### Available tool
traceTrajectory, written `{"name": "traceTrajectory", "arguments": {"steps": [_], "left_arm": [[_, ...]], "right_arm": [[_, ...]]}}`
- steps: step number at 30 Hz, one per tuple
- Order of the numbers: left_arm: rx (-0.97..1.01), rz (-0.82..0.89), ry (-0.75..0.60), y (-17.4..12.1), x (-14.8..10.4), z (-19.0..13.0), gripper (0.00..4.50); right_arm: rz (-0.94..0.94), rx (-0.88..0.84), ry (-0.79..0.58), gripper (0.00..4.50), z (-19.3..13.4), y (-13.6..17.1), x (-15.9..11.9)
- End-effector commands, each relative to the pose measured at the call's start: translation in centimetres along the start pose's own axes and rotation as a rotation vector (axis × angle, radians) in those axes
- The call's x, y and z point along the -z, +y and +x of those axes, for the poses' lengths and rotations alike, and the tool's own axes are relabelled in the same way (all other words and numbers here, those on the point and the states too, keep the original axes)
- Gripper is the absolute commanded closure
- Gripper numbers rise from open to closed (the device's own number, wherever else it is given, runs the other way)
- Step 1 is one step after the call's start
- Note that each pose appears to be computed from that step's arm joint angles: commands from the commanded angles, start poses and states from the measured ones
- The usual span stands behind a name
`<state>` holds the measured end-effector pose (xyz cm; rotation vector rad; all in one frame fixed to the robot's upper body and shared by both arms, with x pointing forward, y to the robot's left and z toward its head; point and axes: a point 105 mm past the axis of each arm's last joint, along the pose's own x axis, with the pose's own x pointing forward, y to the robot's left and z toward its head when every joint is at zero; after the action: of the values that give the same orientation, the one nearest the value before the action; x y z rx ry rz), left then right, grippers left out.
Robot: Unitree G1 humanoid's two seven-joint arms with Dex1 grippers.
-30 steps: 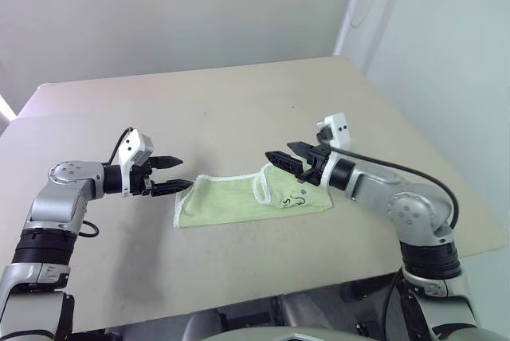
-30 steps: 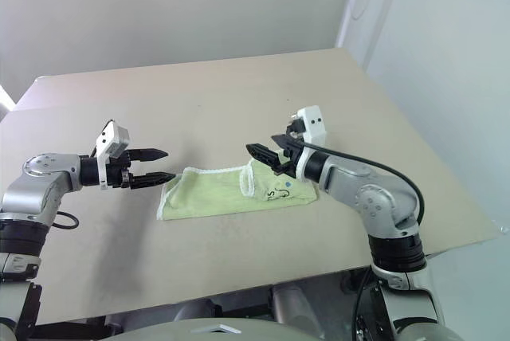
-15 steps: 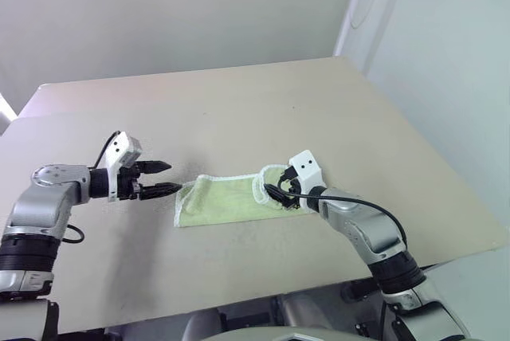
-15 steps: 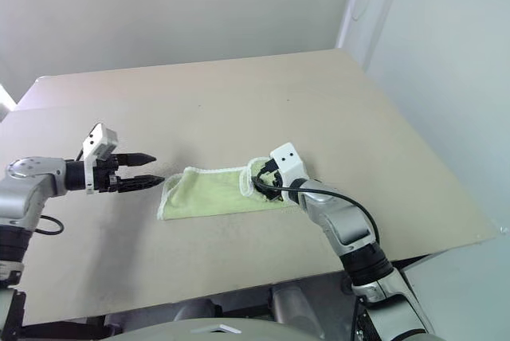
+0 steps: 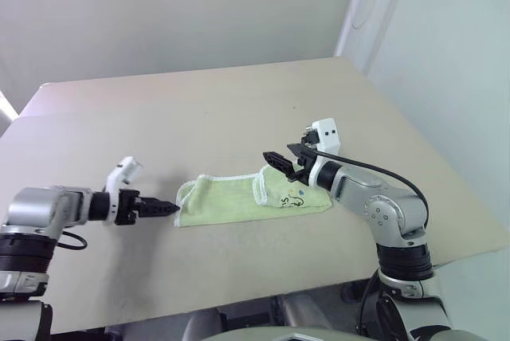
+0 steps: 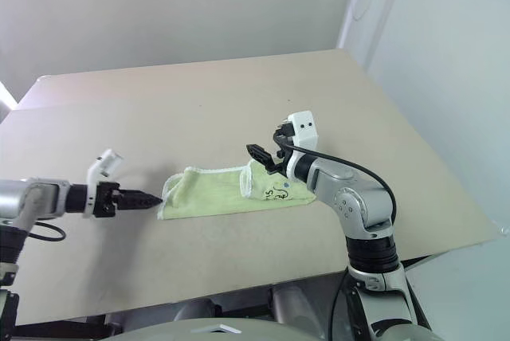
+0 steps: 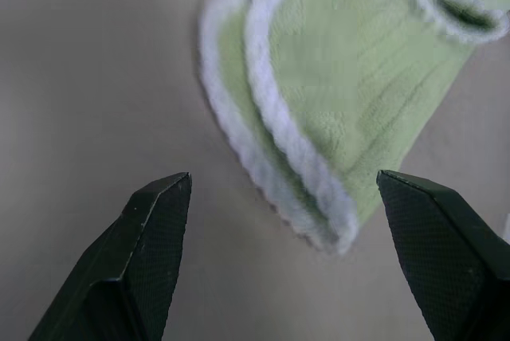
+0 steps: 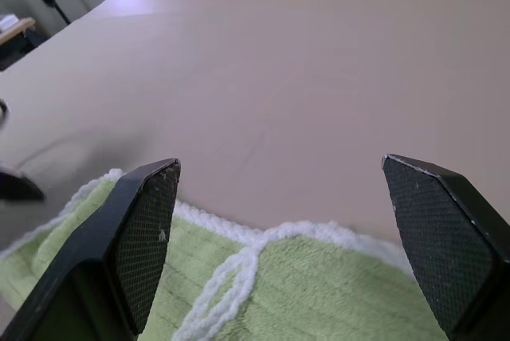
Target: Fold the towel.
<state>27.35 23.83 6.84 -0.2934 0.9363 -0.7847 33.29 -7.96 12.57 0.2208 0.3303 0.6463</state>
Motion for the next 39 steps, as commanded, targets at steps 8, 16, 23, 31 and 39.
{"name": "traceTrajectory", "arguments": {"steps": [8,16,23,31,39], "left_arm": [[0.060,-0.223,0.032,-1.1,0.4,2.0,0.58],[0.160,-0.248,0.042,-2.8,0.3,2.6,0.58],[0.164,-0.243,0.038,-3.0,1.0,3.1,1.87],[0.180,-0.223,0.001,-3.0,0.6,2.3,4.31],[0.135,-0.191,-0.021,-2.3,-0.5,0.7,4.31]], "right_arm": [[0.108,0.056,-0.090,0.27,-0.7,-0.9,-1.7],[0.129,0.088,-0.094,0.27,-0.8,-1.5,-1.7],[0.047,0.031,-0.064,0.24,-1.2,-0.4,-1.4],[-0.300,-0.238,0.074,0.24,-4.9,2.5,0.6],[-0.457,-0.296,0.208,0.24,-7.5,0.9,2.1]]}}
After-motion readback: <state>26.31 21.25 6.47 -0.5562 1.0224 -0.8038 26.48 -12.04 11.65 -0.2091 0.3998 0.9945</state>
